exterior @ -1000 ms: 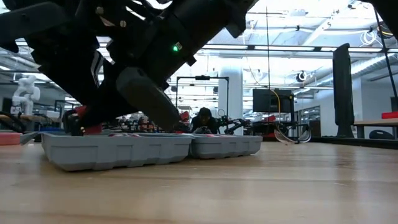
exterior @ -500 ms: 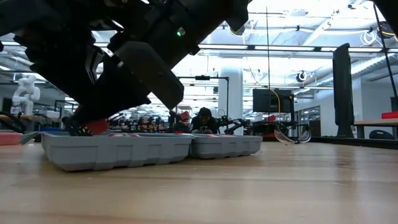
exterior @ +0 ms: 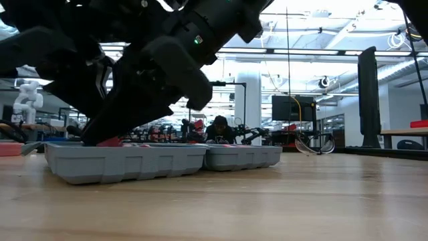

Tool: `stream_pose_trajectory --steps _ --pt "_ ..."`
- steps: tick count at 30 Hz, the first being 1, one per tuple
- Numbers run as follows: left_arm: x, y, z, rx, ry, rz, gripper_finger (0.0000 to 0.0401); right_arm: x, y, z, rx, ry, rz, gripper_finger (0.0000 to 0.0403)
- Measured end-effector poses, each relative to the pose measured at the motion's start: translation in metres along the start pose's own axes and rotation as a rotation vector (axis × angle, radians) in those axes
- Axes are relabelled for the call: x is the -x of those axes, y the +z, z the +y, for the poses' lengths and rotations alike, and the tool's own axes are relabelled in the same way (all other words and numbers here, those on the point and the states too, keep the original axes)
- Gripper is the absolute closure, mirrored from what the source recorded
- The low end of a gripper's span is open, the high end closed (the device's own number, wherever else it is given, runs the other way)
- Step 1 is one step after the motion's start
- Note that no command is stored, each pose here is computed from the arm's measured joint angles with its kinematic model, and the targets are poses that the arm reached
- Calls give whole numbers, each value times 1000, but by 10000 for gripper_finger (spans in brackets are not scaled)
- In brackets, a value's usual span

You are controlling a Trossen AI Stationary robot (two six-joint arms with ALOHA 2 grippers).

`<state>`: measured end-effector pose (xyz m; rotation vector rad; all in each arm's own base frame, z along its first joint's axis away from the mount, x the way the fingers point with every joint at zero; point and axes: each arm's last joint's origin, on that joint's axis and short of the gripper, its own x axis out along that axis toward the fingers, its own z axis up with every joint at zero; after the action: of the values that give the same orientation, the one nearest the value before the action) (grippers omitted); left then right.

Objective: Prefit tool cases
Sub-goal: Put the red allen wrench into the gray prefit tools case

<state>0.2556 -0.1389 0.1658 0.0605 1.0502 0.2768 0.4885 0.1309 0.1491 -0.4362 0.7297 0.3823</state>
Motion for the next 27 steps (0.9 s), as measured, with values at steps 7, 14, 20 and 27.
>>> stream_pose_trajectory --steps 7,14,20,27 --pt "0 1 0 6 14 -24 401 6 -1 -11 -63 95 -29 284" --pt "4 -1 -4 7 17 -22 401 35 9 -14 -79 117 3 284" --pt "22 3 -11 -11 25 -8 401 48 2 -29 -142 58 94 285" --pt "28 -8 -3 23 85 129 401 38 -23 -58 -291 -17 75 367"
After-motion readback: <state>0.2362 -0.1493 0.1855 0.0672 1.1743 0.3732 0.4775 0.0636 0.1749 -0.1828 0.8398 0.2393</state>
